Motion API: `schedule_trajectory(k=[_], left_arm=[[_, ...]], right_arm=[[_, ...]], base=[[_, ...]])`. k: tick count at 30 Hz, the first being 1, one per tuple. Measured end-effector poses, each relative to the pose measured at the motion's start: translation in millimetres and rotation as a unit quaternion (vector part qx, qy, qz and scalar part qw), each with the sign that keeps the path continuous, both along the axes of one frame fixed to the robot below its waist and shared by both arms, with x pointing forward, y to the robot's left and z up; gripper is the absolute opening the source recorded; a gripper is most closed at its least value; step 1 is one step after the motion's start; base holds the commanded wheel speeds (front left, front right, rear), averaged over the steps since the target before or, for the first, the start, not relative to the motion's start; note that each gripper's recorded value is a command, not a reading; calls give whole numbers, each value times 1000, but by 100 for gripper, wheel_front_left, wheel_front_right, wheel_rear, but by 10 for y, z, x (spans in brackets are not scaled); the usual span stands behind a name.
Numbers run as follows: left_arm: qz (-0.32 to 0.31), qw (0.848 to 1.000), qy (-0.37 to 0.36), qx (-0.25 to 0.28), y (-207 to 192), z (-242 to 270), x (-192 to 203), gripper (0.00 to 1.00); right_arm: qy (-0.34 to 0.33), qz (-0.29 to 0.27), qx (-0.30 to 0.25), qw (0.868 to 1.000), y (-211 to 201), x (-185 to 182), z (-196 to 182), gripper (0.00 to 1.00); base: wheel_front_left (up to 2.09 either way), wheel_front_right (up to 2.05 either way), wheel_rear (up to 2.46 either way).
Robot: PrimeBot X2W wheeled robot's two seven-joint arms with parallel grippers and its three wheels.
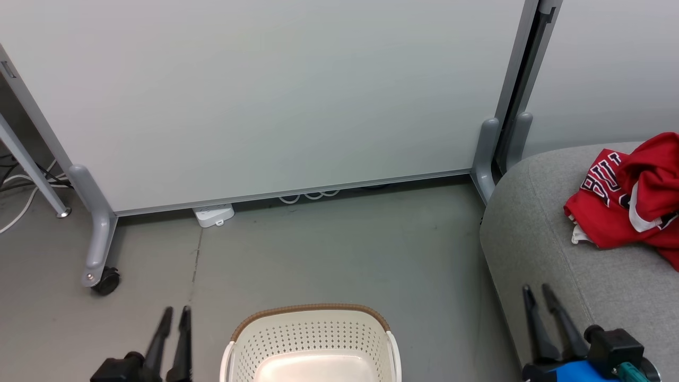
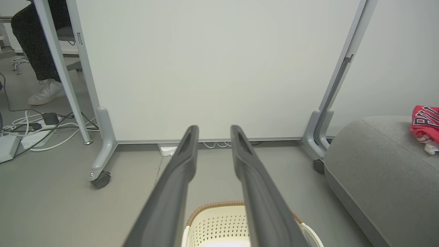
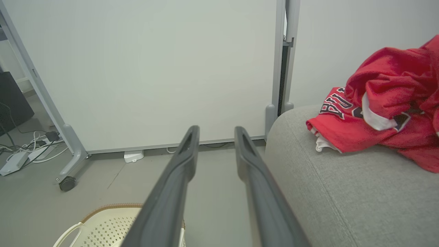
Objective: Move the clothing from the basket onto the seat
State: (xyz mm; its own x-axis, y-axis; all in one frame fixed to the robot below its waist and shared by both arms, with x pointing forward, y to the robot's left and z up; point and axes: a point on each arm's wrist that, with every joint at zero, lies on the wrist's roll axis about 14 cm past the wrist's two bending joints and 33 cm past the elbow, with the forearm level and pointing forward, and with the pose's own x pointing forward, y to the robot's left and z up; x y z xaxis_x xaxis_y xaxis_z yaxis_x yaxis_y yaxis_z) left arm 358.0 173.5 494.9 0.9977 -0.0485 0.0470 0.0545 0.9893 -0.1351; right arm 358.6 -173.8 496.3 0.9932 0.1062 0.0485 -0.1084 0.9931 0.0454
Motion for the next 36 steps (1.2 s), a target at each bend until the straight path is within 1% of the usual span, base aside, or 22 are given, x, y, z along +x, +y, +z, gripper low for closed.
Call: schedule_trajectory(k=[3,9,16,26,36], left_arm=[[2,1000,27,-6,-1,-158,-58,0],[18,997,47,-61,66,-222,-58,0],[31,990,53,-125,112,-223,-45,0],[42,976,57,-206,158,-202,-5,0],[48,957,62,-278,187,-193,28,0]], right_arm=[[22,-3,3,1000,-13,-45,-131,0],[40,-21,60,997,-83,-41,-179,0],[49,-36,127,990,-130,-25,-180,0],[59,-52,213,974,-183,-3,-183,0],[63,-60,289,953,-216,44,-158,0]], base=[[0,0,0],[0,0,0],[0,0,0],[0,0,0],[0,0,0]])
